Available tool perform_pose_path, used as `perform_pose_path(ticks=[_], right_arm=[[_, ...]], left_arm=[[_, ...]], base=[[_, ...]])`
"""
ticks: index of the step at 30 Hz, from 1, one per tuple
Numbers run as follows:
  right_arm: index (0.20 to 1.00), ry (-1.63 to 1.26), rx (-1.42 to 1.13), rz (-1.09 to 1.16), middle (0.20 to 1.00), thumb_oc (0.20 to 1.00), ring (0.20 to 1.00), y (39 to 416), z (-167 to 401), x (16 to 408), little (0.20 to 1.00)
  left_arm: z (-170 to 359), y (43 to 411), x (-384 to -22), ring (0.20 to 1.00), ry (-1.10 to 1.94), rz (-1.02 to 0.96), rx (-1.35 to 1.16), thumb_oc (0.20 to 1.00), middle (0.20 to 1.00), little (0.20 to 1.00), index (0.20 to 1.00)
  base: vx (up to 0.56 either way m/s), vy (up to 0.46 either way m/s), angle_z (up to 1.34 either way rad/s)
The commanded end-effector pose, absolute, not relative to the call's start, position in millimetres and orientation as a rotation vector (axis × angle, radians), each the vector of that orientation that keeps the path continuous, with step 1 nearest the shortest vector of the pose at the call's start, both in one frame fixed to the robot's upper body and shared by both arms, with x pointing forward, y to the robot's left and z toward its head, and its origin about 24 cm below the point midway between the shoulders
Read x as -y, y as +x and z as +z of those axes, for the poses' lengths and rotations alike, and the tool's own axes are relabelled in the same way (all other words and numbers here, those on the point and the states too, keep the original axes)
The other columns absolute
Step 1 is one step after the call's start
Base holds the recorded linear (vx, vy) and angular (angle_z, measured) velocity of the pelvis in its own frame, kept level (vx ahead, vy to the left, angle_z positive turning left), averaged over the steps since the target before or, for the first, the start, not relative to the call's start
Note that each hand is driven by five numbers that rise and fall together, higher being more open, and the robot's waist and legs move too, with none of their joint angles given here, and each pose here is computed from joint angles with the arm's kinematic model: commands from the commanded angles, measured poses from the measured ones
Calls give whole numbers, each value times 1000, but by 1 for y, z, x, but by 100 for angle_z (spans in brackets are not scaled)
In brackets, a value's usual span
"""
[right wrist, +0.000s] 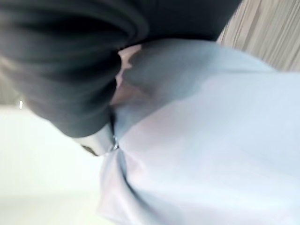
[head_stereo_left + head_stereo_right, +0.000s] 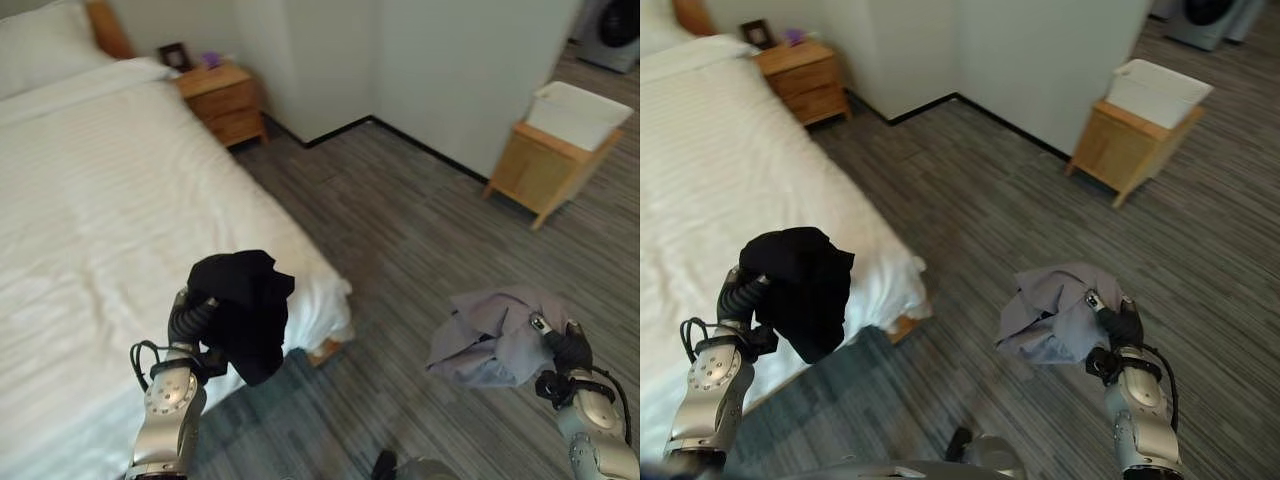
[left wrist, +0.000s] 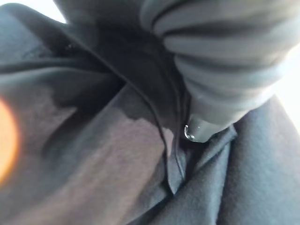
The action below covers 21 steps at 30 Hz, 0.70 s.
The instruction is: Pick up bed clothes into laundry basket.
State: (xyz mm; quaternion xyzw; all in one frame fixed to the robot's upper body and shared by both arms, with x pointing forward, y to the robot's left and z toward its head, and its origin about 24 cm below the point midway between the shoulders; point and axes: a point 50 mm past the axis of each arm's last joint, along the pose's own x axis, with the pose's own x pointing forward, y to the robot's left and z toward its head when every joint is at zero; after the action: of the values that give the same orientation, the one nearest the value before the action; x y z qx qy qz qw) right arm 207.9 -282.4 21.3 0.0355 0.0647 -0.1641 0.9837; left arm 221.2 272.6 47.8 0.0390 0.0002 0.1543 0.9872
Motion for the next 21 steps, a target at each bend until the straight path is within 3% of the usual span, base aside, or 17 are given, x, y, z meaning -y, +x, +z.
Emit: perform_pose_path(ticks=[1,8,15,21], right_arm=[[200,77,66,-291,200,200,200,223,56,284,200],[200,84,15,-255,200,200,200,219,42,277,200],[200,151,-10,-282,200,200,200,212,31,272,200],[200,130,32,-283,200,200,200,227,41,266,200]], left_arm=[[83,229,-283,200,50,355,200,200,200,200,200],[88,232,-276,200,45,316,232,200,200,200,200],[90,236,-273,200,33,304,240,200,200,200,200],[84,221,-300,200,74,456,212,200,200,200,200]], base=[[300,-2,-106],[181,49,-130],[66,122,-29],[74,142,-31]])
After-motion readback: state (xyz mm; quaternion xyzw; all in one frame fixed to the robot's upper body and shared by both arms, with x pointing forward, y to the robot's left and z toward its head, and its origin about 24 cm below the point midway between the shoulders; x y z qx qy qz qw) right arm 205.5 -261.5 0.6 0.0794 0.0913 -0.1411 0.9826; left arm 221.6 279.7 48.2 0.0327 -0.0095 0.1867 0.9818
